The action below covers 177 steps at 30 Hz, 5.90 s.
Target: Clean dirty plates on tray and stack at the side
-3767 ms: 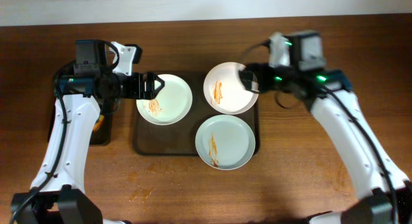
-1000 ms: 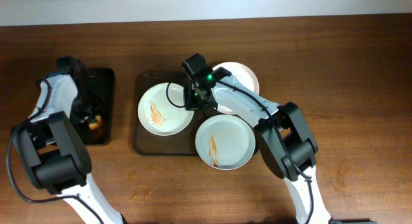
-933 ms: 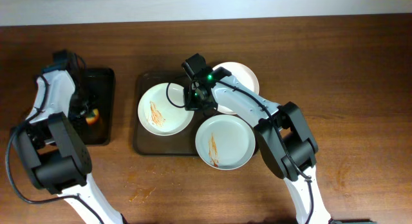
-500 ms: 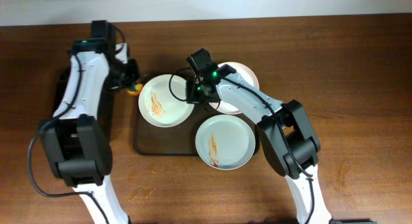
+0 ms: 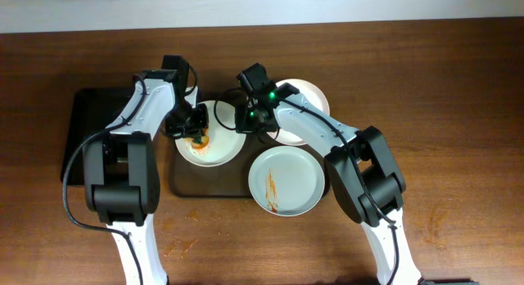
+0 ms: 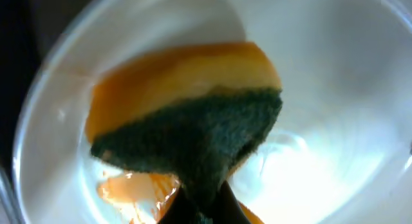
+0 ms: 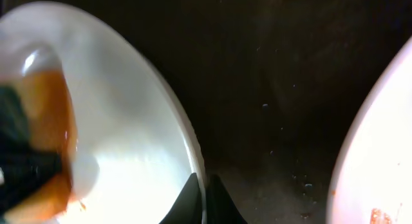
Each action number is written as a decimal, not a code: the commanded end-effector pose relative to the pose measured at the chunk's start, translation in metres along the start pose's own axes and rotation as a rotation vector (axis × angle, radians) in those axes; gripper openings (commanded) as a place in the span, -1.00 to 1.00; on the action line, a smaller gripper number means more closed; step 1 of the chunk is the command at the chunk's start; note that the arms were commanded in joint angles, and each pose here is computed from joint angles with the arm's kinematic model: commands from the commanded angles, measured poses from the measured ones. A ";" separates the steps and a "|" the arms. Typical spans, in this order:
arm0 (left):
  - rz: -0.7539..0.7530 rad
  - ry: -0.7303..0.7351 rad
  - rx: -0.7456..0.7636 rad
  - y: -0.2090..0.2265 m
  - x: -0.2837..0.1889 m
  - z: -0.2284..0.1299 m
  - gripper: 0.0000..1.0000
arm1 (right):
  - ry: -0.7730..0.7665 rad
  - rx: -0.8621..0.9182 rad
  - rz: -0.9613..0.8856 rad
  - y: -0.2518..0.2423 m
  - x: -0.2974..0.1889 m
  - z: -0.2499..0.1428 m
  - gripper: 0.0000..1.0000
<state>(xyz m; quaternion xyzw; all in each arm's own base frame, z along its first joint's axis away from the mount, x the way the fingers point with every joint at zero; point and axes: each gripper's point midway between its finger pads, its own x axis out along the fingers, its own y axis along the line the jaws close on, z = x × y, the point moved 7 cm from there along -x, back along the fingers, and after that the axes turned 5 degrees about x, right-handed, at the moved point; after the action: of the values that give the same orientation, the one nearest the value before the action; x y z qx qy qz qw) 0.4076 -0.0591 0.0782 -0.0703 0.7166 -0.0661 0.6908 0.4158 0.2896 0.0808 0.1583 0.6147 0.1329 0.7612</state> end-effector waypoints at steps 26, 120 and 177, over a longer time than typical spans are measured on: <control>0.333 -0.287 -0.293 0.020 0.007 0.035 -0.98 | 0.044 0.005 -0.012 0.002 0.004 -0.011 -0.92; 0.112 -0.273 -0.103 0.016 -0.104 0.057 -0.98 | -0.140 0.237 -0.276 -0.168 -0.242 0.075 -0.92; 0.103 -0.287 -0.097 0.009 -0.103 0.059 -0.98 | 0.413 0.094 -0.127 -0.100 -0.087 -0.119 -0.92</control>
<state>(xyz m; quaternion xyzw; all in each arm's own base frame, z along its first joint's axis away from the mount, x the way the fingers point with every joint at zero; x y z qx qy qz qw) 0.4679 -0.0279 0.1723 -0.0743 0.6201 0.0220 0.7807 0.2763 0.1551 0.0884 0.1214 0.7773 0.0589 0.6145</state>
